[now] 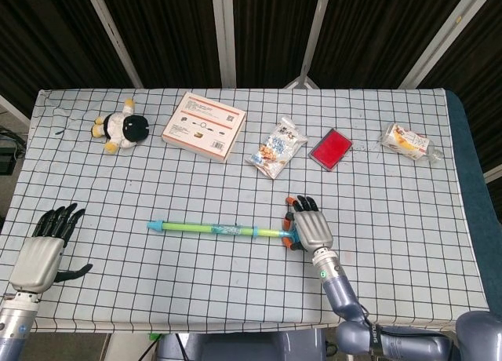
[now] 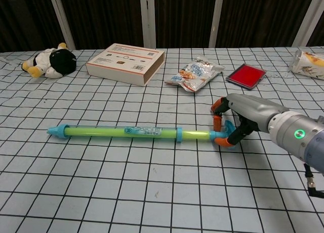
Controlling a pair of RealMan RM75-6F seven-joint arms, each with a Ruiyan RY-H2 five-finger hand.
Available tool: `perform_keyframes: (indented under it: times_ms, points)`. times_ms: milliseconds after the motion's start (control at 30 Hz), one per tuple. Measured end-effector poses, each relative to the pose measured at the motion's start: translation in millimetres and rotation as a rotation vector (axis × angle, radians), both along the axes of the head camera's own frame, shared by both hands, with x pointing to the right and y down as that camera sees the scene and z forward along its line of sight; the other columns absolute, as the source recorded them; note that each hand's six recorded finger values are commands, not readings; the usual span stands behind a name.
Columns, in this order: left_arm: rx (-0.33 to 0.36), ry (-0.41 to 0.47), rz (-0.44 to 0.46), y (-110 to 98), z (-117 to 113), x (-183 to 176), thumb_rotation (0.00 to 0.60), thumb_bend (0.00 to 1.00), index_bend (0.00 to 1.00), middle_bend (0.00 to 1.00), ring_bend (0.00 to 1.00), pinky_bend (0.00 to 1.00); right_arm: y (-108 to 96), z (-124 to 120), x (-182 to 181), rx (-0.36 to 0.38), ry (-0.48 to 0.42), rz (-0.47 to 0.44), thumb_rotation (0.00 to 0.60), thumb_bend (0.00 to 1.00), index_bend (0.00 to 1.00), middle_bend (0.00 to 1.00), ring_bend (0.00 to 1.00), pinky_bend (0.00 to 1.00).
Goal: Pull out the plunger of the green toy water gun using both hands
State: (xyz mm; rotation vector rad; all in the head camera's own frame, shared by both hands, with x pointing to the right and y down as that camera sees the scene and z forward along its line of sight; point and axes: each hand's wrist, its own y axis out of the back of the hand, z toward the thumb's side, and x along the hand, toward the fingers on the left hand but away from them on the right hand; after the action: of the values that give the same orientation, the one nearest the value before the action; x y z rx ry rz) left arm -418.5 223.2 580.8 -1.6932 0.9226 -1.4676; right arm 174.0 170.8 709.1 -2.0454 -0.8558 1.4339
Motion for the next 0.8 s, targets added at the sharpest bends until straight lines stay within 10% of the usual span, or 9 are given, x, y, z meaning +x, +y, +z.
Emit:
perform_keyframes:
  times_ms: [800]
  points:
    - [-0.187,-0.085,0.061,-72.0,76.7,90.8,0.6,0.26,0.27,0.01,0.0,0.0,-11.9,-14.0,13.7,0.034,0.011,0.006,0.6,0.43,0.63,0.19,0.0,0.0]
